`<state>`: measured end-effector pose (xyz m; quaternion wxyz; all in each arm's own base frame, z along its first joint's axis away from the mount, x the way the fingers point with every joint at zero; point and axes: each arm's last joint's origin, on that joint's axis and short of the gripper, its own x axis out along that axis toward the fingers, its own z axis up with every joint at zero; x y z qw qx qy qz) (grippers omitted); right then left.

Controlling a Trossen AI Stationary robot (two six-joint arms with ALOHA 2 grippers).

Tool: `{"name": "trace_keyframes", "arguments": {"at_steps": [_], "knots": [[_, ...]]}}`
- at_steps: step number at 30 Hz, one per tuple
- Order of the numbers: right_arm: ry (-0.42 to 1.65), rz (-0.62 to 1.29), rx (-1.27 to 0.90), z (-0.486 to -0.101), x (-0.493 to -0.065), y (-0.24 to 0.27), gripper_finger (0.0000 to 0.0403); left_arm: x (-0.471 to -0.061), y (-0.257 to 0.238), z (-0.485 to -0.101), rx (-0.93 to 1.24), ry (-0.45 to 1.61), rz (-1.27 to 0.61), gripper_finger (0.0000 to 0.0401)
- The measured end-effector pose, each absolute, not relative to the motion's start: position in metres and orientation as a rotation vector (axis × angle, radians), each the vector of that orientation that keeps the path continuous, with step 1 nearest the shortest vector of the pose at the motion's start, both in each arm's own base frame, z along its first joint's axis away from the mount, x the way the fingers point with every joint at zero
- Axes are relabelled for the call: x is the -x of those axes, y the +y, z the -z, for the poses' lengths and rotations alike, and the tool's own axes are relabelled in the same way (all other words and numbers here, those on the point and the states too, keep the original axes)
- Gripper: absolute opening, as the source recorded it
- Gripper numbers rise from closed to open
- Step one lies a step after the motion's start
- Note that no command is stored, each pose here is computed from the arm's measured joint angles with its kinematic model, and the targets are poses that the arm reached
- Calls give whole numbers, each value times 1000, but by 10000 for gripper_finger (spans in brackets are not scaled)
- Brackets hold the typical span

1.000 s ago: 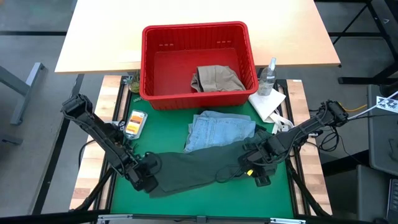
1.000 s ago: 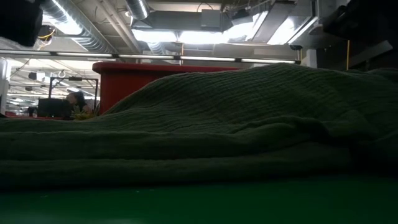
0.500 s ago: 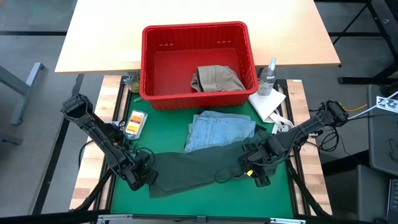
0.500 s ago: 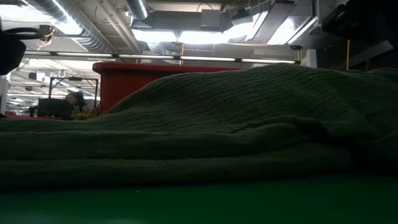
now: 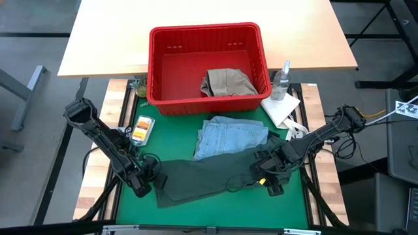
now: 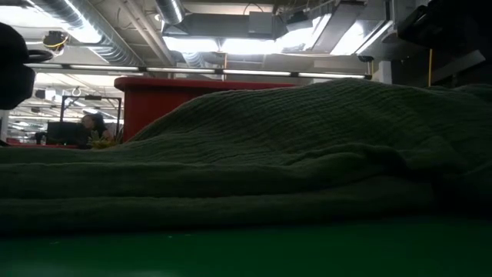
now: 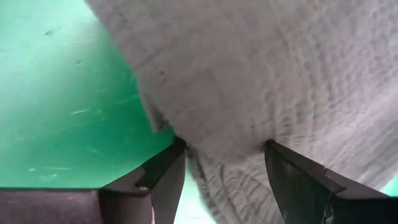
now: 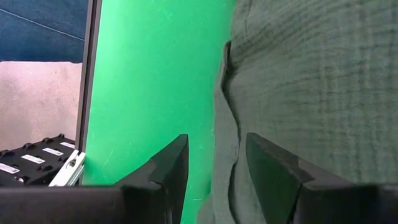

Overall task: Fold laundry
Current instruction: Fold the green shirt

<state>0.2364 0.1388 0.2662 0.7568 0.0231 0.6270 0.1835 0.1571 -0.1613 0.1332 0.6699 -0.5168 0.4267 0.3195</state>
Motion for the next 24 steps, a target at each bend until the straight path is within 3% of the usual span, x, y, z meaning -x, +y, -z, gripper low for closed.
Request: {"name": "trace_keyframes", "arguments": {"at_steps": [17, 20, 24], "knots": [[1364, -395, -46, -266, -236, 139, 161, -171, -154, -125, 1173, 916, -771, 201], [1364, -395, -46, -266, -236, 139, 161, -172, -155, -122, 1145, 914, -758, 173], [1364, -395, -46, -266, -236, 139, 161, -172, -154, -121, 1129, 920, -751, 100]]}}
